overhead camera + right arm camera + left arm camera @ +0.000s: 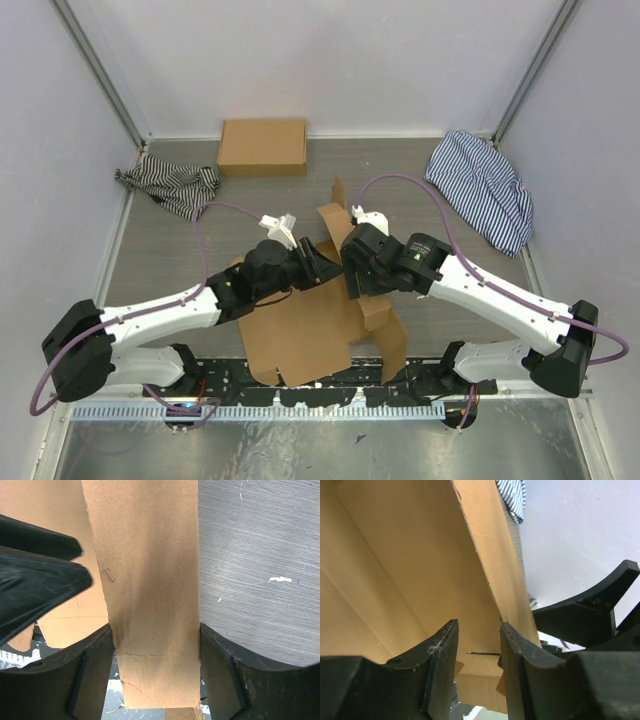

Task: Fold the paper box

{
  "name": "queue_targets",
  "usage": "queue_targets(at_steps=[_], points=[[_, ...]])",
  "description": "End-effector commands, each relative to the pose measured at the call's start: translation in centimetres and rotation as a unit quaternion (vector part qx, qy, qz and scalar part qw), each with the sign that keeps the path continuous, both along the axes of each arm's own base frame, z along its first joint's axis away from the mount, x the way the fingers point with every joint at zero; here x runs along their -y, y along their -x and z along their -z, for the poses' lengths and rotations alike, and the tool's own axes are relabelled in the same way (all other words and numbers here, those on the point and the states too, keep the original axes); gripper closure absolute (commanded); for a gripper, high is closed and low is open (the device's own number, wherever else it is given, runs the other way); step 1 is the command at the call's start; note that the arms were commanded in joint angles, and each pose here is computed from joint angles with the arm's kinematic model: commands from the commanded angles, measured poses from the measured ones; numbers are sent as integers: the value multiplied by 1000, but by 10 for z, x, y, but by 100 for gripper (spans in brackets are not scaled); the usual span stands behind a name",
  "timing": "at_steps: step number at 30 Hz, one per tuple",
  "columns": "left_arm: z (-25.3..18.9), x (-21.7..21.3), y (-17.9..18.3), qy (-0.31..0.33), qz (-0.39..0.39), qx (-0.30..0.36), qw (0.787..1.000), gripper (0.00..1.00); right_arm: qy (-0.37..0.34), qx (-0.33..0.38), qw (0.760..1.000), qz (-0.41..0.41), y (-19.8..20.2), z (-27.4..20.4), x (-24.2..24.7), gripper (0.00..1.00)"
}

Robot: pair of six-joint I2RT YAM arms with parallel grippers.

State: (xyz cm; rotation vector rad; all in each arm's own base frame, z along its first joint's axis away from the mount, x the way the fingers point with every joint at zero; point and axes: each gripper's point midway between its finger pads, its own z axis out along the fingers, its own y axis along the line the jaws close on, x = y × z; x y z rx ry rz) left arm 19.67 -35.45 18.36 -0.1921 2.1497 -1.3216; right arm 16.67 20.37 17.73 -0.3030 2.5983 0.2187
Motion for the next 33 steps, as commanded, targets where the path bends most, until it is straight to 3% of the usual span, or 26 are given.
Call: queue_targets(at_steps=[1, 8, 15, 19, 23, 33], points=[[-9, -31, -10, -94, -27, 52, 994, 51, 5, 19, 1000, 8, -6, -8, 4, 31], [-60, -96, -79, -156, -100, 142, 972, 19, 2, 18, 1000, -1, -4, -10, 4, 31], [-75, -130, -178, -145, -160, 168, 962, 17, 4, 13, 1000, -7, -3, -7, 2, 30], [-60, -110, -238, -110, -128, 134, 976, 23, 2, 11, 1000, -13, -2, -7, -1, 30], [-60, -87, -285, -66, -98, 145, 982, 27, 5, 8, 1000, -17, -3, -10, -1, 30], [-53, -42, -362, -20, -47, 150, 987, 31, 9, -8, 1000, -11, 2, -3, -1, 30]])
